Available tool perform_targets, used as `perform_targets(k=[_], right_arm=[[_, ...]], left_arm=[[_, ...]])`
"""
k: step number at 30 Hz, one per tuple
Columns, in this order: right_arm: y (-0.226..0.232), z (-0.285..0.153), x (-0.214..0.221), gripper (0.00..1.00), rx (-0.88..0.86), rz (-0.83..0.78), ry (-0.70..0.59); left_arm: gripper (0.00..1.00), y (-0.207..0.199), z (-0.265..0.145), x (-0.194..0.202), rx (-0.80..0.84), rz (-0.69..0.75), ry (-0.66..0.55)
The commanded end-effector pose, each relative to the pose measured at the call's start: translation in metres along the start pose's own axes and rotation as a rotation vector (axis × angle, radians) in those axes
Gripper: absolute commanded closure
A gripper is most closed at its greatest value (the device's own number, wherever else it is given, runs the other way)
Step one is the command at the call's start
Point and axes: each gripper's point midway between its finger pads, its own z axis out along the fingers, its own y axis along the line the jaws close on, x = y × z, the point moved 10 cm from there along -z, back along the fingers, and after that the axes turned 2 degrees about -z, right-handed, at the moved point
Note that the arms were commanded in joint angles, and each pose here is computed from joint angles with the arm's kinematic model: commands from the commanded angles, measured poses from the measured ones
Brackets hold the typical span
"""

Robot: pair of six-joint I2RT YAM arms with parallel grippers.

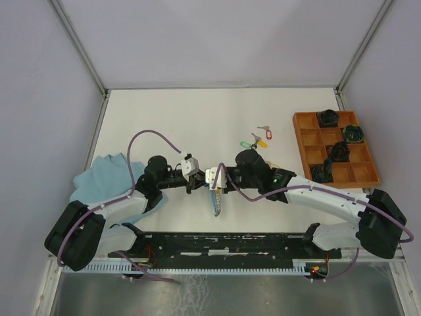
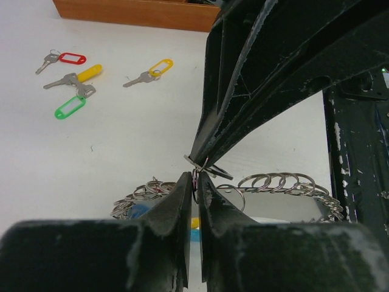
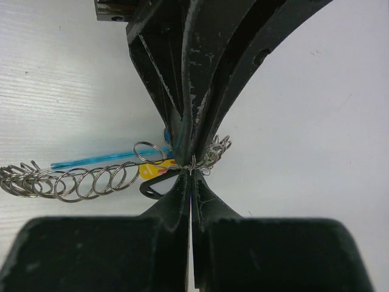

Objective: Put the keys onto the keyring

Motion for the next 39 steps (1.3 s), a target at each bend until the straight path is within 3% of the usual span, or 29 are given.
perform_targets(k=[1,3,10,19,27,39], right_arm=[[-0.019,-0.001,-0.026,1.0,0.046,-0.053,-0.1],[-0.018,-0.001,-0.025,1.0,0.045,-0.053,-0.095],[-0.009,-0.006,-0.009,1.0,0.077,-0.022,-0.018],[0.007,-0.003,0.006,1.0,0.104,0.04,-0.038],[0.013,-0.011,0.014,1.0,0.156,0.059,-0.025],[0.021,0.005,0.008,1.0,0.079,0.074,-0.071]], left_arm=[[0.92,0.003,0.007,-0.014,0.064,-0.006,-0.033],[0.97,0.002,0.008,-0.012,0.079,-0.015,-0.026],[0.97,0.0,0.003,-0.015,0.016,-0.001,-0.072],[0.97,-0.002,0.0,-0.024,-0.03,0.0,-0.168],[0.97,-0.004,-0.004,-0.024,-0.042,0.021,-0.17],[0.97,-0.005,-0.004,-0.027,-0.053,0.024,-0.216]])
